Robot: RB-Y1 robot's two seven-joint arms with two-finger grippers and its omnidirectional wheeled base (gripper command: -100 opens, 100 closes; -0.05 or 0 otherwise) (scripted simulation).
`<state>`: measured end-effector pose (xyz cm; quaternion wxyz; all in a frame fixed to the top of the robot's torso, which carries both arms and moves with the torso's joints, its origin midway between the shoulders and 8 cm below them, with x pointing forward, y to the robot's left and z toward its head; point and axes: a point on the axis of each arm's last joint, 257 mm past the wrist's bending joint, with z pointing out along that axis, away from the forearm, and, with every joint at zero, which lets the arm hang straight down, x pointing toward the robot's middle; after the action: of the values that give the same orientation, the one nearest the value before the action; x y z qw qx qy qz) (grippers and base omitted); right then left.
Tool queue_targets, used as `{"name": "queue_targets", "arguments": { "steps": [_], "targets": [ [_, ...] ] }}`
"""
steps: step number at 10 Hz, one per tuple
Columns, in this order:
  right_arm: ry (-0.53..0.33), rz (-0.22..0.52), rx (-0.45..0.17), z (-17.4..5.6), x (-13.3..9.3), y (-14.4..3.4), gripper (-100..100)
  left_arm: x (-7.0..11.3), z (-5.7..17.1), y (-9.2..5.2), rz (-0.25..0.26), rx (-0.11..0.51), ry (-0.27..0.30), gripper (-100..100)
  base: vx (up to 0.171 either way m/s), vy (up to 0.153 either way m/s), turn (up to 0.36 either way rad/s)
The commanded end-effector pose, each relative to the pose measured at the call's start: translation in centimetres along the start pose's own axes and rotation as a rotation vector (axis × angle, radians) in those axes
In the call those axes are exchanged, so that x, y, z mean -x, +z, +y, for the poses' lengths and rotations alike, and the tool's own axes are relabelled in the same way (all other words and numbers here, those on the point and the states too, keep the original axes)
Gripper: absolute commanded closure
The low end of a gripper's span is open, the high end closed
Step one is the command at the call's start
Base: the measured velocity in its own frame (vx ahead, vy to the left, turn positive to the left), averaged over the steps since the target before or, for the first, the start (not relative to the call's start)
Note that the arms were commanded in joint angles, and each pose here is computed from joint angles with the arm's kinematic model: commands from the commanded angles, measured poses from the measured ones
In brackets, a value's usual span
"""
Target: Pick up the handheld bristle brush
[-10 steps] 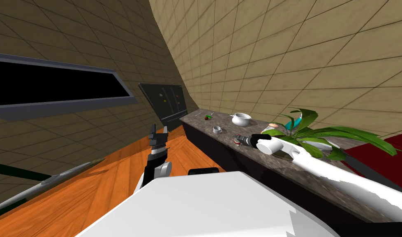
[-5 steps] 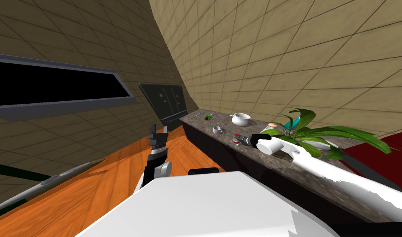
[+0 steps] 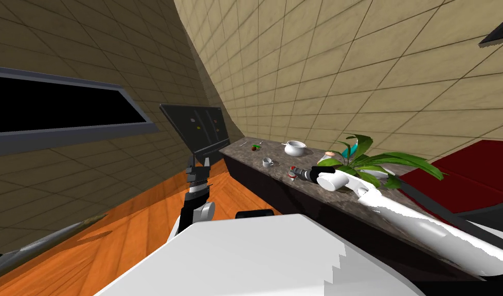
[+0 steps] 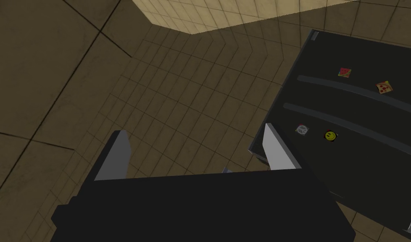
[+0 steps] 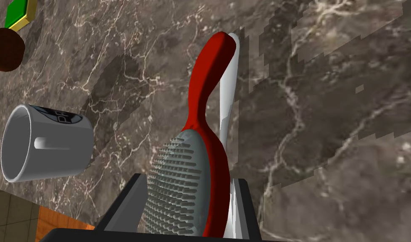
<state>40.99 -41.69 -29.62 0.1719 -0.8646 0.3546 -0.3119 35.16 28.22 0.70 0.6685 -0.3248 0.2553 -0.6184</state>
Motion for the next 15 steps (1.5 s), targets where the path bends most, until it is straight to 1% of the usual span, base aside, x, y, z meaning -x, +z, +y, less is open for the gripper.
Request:
{"name": "queue_targets", "arguments": {
  "steps": [1, 2, 3, 5, 6, 7, 8, 9, 10, 11, 12, 13, 14, 15],
  "targets": [
    [-0.031, -0.018, -0.004, -0.7, 1.1, 0.3, 100, 0.0, 0.0, 0.0, 0.0, 0.0, 0.0, 0, 0.061, -0.016, -0.164],
    [-0.017, -0.034, 0.002, -0.6, 1.9, 0.6, 100, 0.0, 0.0, 0.0, 0.0, 0.0, 0.0, 0, 0.018, -0.006, -0.005],
    [-0.071, -0.018, -0.026, -2.5, 1.4, 0.4, 100, 0.0, 0.0, 0.0, 0.0, 0.0, 0.0, 0, 0.042, -0.014, -0.299],
    [-0.051, -0.058, -0.015, -2.2, 3.3, 1.0, 100, 0.0, 0.0, 0.0, 0.0, 0.0, 0.0, 0, 0.032, -0.006, -0.088],
    [-0.096, -0.043, -0.041, -4.0, 2.8, 0.8, 100, 0.0, 0.0, 0.0, 0.0, 0.0, 0.0, 0, 0.049, -0.014, -0.305],
    [-0.089, -0.073, -0.038, -3.9, 4.3, 1.2, 100, 0.0, 0.0, 0.0, 0.0, 0.0, 0.0, 0, 0.056, -0.003, -0.193],
    [-0.086, -0.082, -0.032, -3.8, 4.6, 1.3, 100, 0.0, 0.0, 0.0, 0.0, 0.0, 0.0, 0, 0.024, -0.004, 0.021],
    [-0.13, -0.067, -0.058, -5.6, 4.2, 1.0, 100, 0.0, 0.0, 0.0, 0.0, 0.0, 0.0, 0, 0.038, -0.022, -0.26],
    [-0.127, -0.095, -0.054, -5.5, 5.5, 1.4, 100, 0.0, 0.0, 0.0, 0.0, 0.0, 0.0, 0, 0.041, -0.012, -0.18],
    [-0.122, -0.105, -0.05, -5.4, 5.9, 1.4, 100, 0.0, 0.0, 0.0, 0.0, 0.0, 0.0, 0, 0.022, 0.0, -0.006],
    [-0.165, -0.09, -0.071, -7.0, 5.4, 1.1, 100, 0.0, 0.0, 0.0, 0.0, 0.0, 0.0, 0, 0.052, 0.001, -0.277],
    [-0.167, -0.117, -0.067, -6.9, 6.6, 1.4, 100, 0.0, 0.0, 0.0, 0.0, 0.0, 0.0, 0, 0.056, 0.0, -0.186],
    [-0.157, -0.128, -0.07, -7.0, 7.1, 1.5, 100, 0.0, 0.0, 0.0, 0.0, 0.0, 0.0, 0, 0.027, -0.006, 0.003],
    [-0.196, -0.114, -0.088, -8.5, 6.7, 1.1, 100, 0.0, 0.0, 0.0, 0.0, 0.0, 0.0, 0, 0.048, -0.006, -0.273]
  ]
}}
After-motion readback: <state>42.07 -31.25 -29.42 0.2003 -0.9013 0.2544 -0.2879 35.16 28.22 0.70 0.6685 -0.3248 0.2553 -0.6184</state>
